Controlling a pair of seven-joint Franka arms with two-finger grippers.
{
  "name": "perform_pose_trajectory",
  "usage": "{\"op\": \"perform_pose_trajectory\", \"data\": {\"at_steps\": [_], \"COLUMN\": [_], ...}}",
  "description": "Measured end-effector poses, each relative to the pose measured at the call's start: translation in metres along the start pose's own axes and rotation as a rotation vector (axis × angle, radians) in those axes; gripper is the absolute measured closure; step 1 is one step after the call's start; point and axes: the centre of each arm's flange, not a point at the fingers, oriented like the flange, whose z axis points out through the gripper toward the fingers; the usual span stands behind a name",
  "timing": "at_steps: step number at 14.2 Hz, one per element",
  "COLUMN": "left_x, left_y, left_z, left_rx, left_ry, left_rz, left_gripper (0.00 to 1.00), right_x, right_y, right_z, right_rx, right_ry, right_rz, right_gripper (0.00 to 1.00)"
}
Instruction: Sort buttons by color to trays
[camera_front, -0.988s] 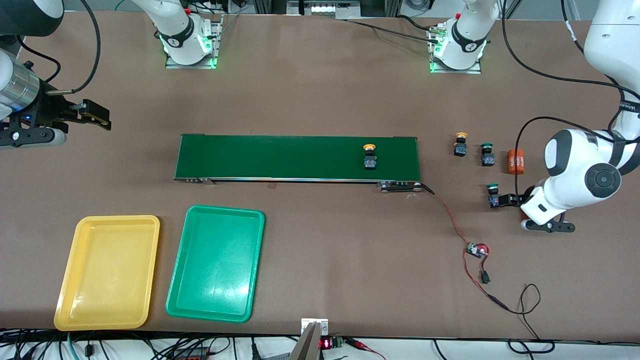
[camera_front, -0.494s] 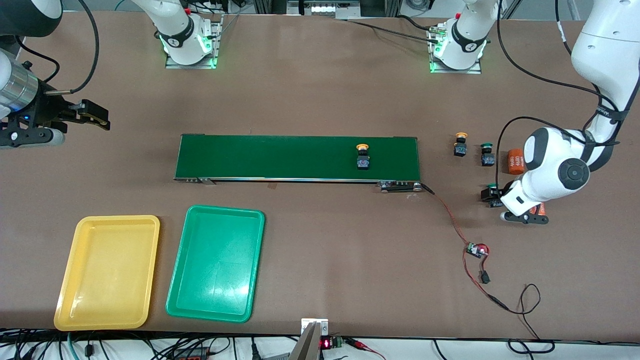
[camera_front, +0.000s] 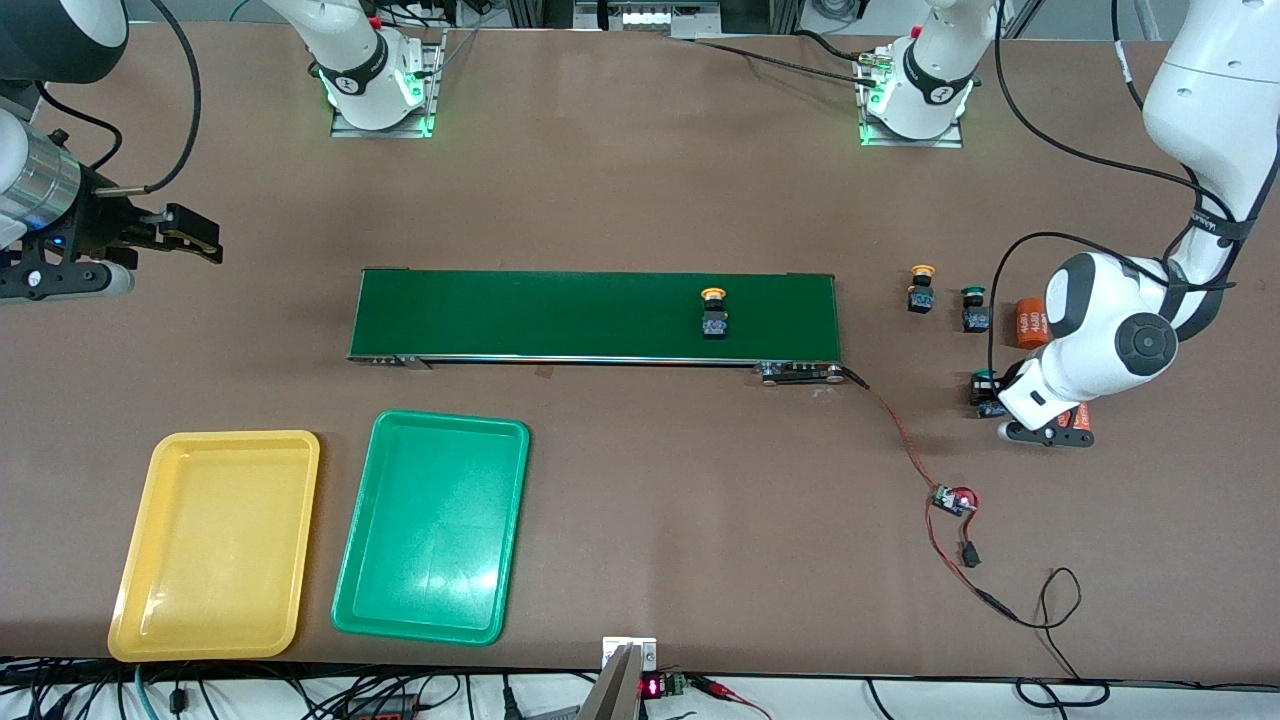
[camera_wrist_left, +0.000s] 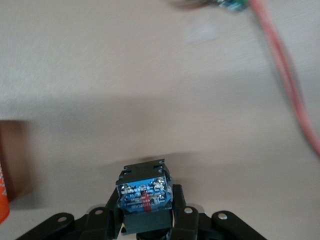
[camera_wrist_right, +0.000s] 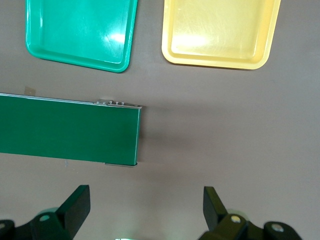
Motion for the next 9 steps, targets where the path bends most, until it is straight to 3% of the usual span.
{"op": "perform_pose_trajectory", "data": {"at_steps": [3,5,9], "left_x": [0.004,-0.004,-0.029], "left_y": [0.076,0.143,0.244], "left_z": [-0.072,-0.101,-0.102], "left_rx": [0.023,0.025,0.003], "left_ry": [-0.086,-0.09,-0.103], "left_rz": [0.025,0.035,0.017], "left_gripper": [0.59,0.59,0.59], "right_x": [-0.002,-0.005,-0.005], "right_y": [-0.002,-0.002,-0.007], "right_z": [0.002,0.004,0.006], "right_rx": [-0.008,-0.007,-0.008], "right_ry": [-0.023,-0.048,-0.058], "right_rz": [-0.009,-0.01,-0.019], "right_gripper": [0.0,0.0,0.0]}}
